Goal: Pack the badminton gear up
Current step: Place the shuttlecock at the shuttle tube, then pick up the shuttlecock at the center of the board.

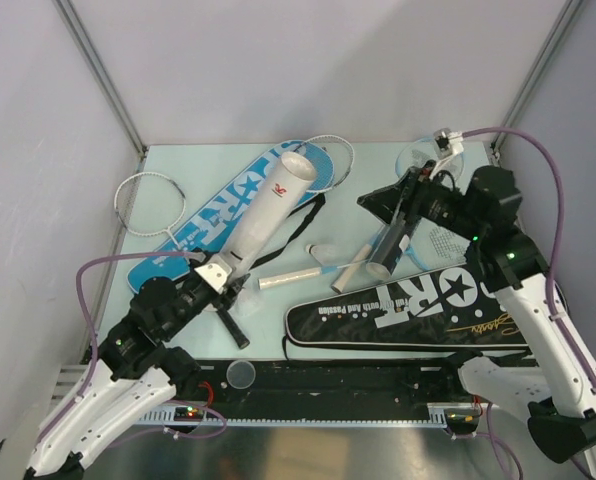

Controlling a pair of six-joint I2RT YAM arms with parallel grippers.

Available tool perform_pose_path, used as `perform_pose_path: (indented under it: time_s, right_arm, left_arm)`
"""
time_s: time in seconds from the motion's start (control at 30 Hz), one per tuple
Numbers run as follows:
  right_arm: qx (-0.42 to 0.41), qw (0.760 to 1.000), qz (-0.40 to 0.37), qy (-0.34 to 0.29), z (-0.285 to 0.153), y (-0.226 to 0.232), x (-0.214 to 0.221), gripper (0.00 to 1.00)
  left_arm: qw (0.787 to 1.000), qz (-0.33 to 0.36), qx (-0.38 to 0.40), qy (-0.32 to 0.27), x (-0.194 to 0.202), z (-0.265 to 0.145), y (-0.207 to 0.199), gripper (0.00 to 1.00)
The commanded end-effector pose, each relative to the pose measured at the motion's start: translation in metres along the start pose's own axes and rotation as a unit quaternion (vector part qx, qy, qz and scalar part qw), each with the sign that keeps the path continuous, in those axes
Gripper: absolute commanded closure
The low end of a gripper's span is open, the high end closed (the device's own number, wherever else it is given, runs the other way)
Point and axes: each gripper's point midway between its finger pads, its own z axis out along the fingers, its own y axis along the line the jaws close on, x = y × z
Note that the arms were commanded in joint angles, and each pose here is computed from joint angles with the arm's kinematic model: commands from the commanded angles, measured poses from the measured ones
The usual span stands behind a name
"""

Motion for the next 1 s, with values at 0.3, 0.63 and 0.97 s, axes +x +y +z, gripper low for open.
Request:
perform_pose_path:
  time_s: [0.3,0.63,0.97]
  right_arm:
    - [0.296,0.949,0.086,0.071,0.075,-0.135,0.122,0.43]
    - [0.302,0.923,0.232,0.051,0.113,-0.177,0.214,0.49]
    - [0.248,0.927,0.278,0.053,0.152,-0.186,0.252,0.54]
  left_arm:
    - [0.989,-0.026,-0.117,-0.091,-0.043,-0.025,0.045,0.50]
    - [0.989,-0.029,-0.111,-0.096,-0.043,-0.025,0.042,0.49]
    - [0.990,-0.028,-0.103,-0.090,-0.042,-0.021,0.040,0.49]
